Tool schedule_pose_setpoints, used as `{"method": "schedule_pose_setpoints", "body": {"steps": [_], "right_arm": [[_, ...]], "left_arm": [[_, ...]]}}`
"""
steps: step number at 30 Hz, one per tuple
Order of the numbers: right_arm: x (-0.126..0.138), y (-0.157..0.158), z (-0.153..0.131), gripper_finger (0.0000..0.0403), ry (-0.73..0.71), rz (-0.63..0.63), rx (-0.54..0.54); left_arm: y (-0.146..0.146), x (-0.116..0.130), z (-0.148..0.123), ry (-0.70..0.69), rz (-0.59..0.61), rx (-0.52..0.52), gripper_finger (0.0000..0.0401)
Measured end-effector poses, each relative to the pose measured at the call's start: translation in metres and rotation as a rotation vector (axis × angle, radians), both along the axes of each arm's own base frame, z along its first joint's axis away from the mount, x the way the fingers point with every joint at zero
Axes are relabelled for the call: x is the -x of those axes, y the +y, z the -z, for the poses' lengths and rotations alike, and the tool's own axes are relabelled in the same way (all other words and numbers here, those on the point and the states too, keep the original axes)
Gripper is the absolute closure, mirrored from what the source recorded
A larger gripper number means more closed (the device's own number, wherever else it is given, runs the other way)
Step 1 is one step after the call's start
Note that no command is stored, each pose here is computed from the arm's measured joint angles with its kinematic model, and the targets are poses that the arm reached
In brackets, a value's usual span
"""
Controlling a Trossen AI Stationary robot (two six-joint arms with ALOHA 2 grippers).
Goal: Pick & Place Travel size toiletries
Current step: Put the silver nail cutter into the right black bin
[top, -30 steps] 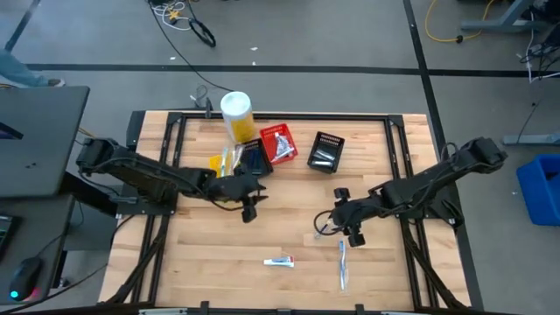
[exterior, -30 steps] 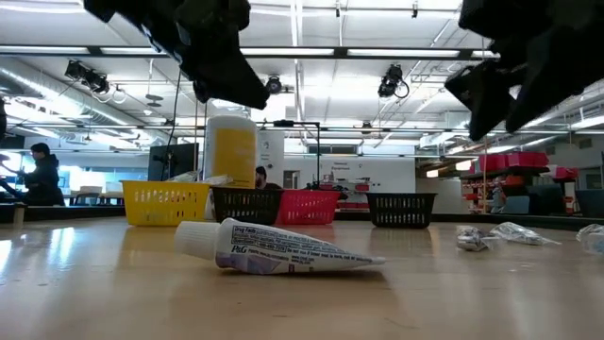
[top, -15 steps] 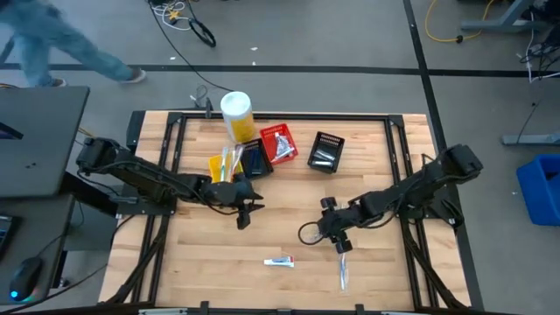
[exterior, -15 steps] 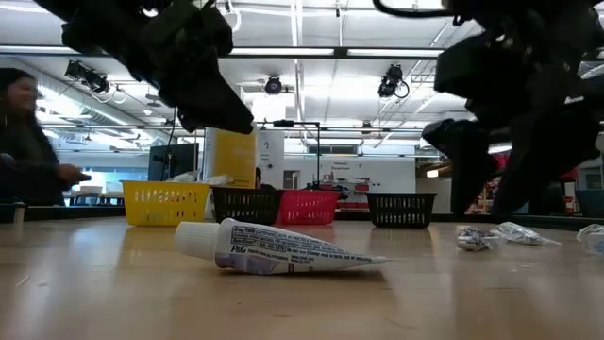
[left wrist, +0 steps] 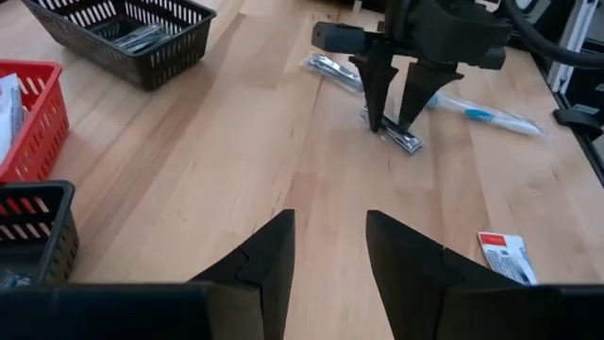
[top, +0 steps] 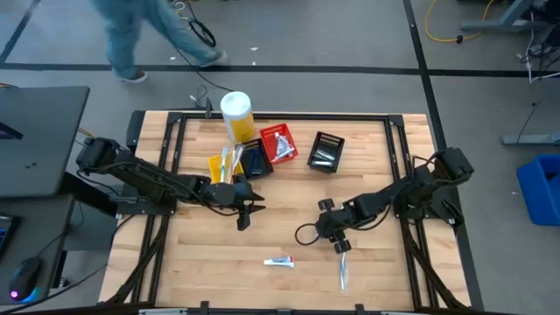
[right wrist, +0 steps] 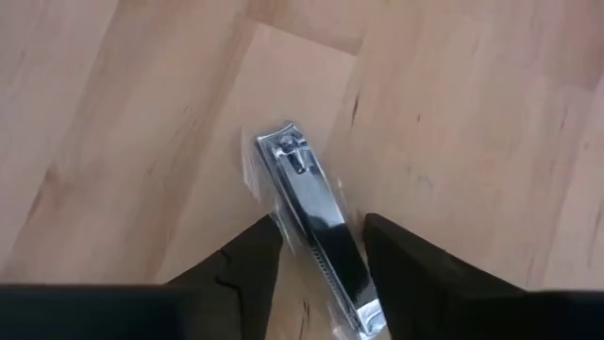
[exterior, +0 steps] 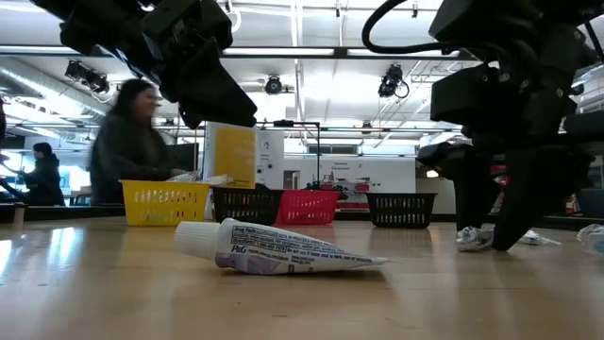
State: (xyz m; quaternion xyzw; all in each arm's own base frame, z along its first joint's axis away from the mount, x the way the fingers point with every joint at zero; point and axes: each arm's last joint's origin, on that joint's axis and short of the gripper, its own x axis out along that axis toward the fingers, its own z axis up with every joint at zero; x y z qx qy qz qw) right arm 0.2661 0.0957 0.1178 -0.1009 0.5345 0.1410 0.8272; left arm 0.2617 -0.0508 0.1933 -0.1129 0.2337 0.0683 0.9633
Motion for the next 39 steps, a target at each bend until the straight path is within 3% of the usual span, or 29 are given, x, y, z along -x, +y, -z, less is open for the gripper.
{"method": "schedule_pose_setpoints", "body": {"steps": [13, 16, 23, 26, 32, 39], "right_arm": [[-0.002, -0.016, -0.009, 0.0331, -0.024, -0.007, 0.01], [0.003, -0.028, -0.024, 0.0341, -0.061, 0.026, 0.069], [0.018, -0.076, -0.075, 0.0342, -0.207, 0.21, 0.356], [0.021, -0.104, -0.088, 0.0342, -0.248, 0.317, 0.387], [0.029, -0.167, -0.088, 0.0338, -0.225, 0.545, 0.356], [0.029, -0.213, -0.065, 0.0333, -0.192, 0.608, 0.207]], "left_arm": [[0.001, 0.0, 0.0, -0.003, -0.025, -0.014, 0.0262], [0.001, 0.0, 0.0, -0.002, -0.025, -0.014, 0.0262], [0.001, 0.0, -0.001, -0.008, -0.025, -0.013, 0.0262], [0.001, 0.0, -0.001, -0.012, -0.036, -0.018, 0.0262], [0.002, 0.0, -0.001, -0.017, -0.058, -0.029, 0.0262], [0.002, -0.001, -0.002, -0.023, -0.059, -0.026, 0.0262]]}}
